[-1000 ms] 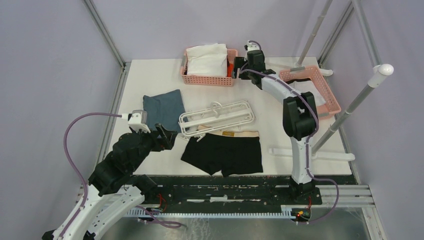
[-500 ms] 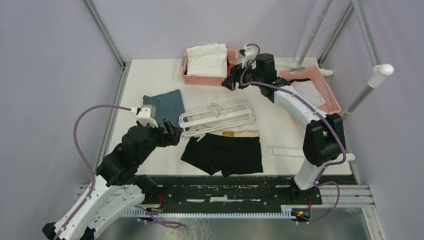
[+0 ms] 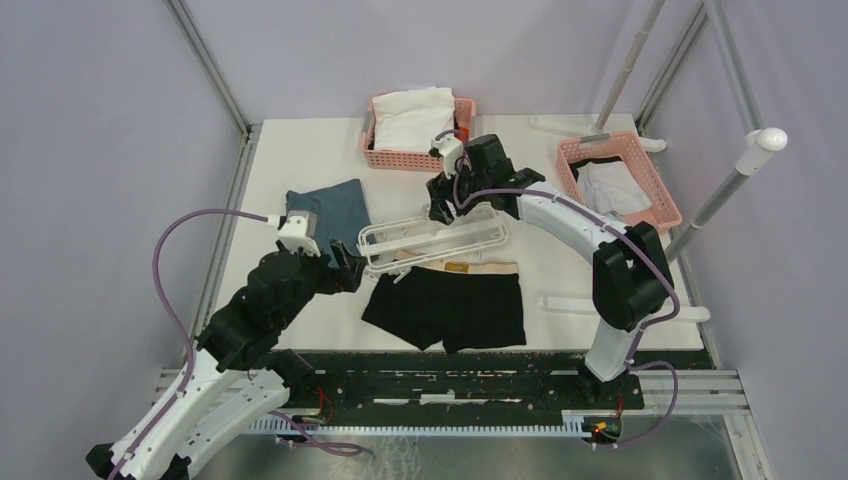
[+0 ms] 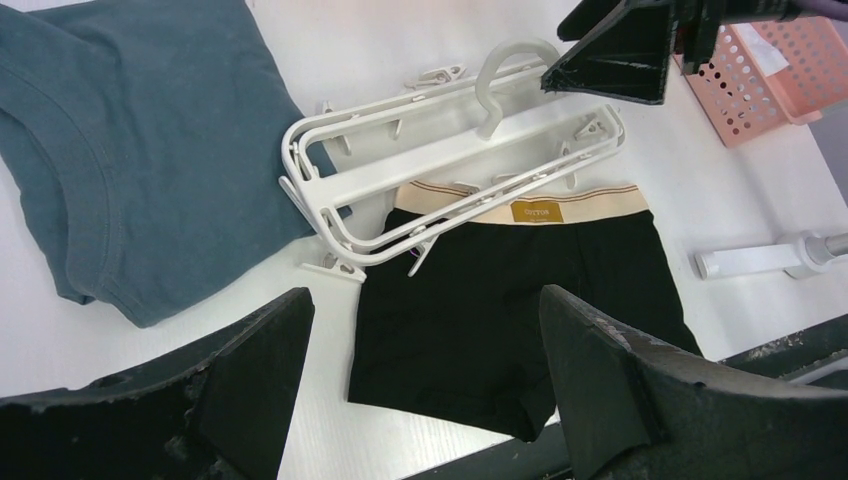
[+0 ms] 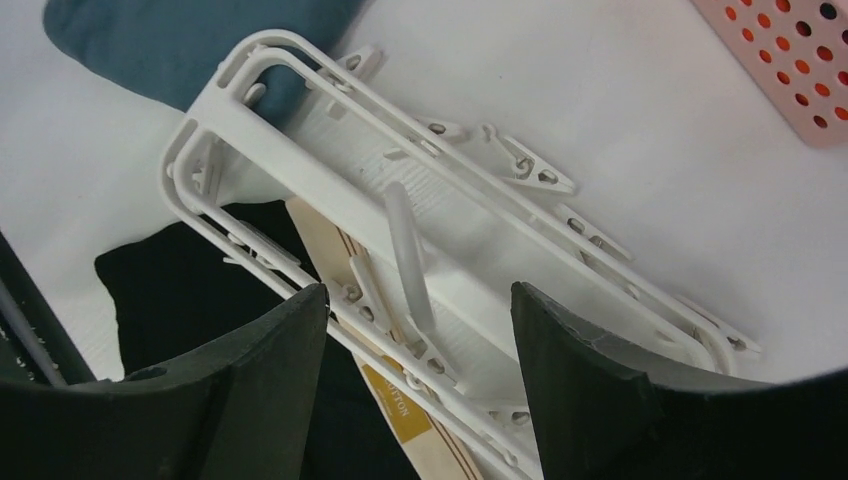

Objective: Clip the underwear to the hanger
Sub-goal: Adjust the hanger at the center of the board.

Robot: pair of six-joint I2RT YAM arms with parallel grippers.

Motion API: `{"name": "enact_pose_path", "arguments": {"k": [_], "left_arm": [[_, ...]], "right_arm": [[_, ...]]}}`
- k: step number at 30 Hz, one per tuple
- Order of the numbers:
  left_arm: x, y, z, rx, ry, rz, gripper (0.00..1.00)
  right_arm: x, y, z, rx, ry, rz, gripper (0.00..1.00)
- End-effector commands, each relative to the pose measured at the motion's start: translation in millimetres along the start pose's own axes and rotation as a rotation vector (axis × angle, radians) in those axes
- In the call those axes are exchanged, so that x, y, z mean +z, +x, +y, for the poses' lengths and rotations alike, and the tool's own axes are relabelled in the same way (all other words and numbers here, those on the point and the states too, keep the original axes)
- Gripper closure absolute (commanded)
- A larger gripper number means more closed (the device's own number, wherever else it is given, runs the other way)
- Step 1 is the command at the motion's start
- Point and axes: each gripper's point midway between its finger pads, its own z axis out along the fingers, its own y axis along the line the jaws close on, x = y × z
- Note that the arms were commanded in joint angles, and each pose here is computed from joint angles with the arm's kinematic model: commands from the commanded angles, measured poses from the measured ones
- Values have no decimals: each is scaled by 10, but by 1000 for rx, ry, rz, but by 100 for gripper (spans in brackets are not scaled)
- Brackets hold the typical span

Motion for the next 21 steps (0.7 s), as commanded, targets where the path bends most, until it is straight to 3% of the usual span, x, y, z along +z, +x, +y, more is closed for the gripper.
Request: {"name": "enact_pose_path", "arguments": {"k": [1,6,16,21], "left_arm": [[17,-131,-75,33,40,-49,10],[3,-140,-73,31,42,-56,10],[-30,-179,-56,24,38,-79,10],[-30,-176,-58,23,39,-79,10]], "right_arm": [[84,-60,-81,-85,34,24,26],[155,-10,13,-95,-30,56,40],[-146,-470,129,-186,-29,-93,87],[-393,-707,120,-214,20,-134,97]]}}
